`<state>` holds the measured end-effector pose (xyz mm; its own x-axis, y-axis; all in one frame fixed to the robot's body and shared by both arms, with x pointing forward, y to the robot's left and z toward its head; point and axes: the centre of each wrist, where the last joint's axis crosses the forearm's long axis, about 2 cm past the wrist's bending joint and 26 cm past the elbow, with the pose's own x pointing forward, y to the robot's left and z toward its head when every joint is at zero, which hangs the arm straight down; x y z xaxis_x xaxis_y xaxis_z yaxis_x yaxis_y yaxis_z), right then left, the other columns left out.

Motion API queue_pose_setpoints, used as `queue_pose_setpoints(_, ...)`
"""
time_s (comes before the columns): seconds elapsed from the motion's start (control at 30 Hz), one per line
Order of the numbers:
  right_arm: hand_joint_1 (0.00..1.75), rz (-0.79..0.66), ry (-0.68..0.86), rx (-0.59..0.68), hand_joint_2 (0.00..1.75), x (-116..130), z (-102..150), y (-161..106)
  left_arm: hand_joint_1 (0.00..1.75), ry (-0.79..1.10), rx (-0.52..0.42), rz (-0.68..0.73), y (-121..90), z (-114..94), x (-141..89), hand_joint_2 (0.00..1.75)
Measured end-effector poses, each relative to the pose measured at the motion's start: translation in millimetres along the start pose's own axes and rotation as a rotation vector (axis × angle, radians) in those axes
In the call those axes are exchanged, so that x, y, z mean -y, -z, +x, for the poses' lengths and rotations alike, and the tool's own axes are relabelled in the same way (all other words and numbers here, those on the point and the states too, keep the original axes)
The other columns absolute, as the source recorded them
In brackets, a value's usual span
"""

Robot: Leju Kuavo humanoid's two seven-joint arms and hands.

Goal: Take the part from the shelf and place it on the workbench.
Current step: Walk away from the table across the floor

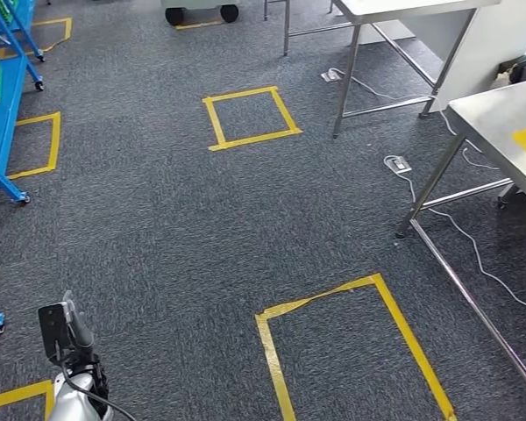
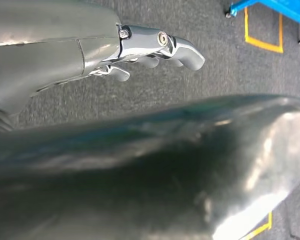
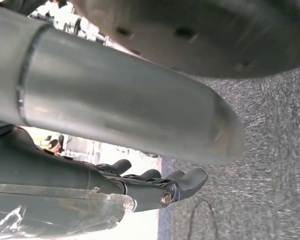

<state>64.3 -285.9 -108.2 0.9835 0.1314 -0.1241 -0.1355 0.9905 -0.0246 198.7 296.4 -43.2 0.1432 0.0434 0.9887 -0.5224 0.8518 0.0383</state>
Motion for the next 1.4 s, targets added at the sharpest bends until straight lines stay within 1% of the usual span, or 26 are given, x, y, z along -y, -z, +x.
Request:
queue_pose_setpoints(0.17, 0.0, 0.0, -0.007, 0.004, 0.0, -1, 2, -1, 0.0, 0.024, 0.012, -0.008, -1, 1, 3, 0.0)
queue_pose_setpoints(0.4, 0.0, 0.002, -0.012, -0.004, 0.0, -3, -1, 0, 0.0, 0.059, 0.044, -0.039, -1, 3, 10, 0.0)
queue_pose_setpoints(0.5, 0.0, -0.001, -0.013, -0.002, 0.0, -3, -1, 0, 0.0, 0.079, 0.064, -0.059, -2, 5, 16, 0.0)
queue_pose_setpoints(0.67, 0.0, -0.007, -0.015, 0.013, 0.0, -2, 4, -1, 0.0, 0.06, 0.061, -0.085, -7, 5, 26, 0.0)
queue_pose_setpoints(0.8, 0.0, -0.008, -0.017, 0.012, 0.0, -3, 3, -1, 0.0, 0.031, 0.071, -0.1, -6, 9, 34, 0.0)
queue_pose_setpoints(1.03, 0.0, -0.015, -0.022, 0.017, 0.0, 0, 4, -1, 0.0, 0.014, 0.1, -0.106, -6, 15, 39, 0.0)
queue_pose_setpoints(1.17, 0.0, -0.018, -0.022, 0.023, 0.0, 1, 5, -1, 0.0, 0.023, 0.103, -0.104, -9, 13, 38, 0.0)
queue_pose_setpoints(1.4, 0.0, -0.015, -0.018, 0.035, 0.0, 0, 6, -2, 0.0, 0.055, 0.139, -0.076, -10, 15, 40, 0.0)
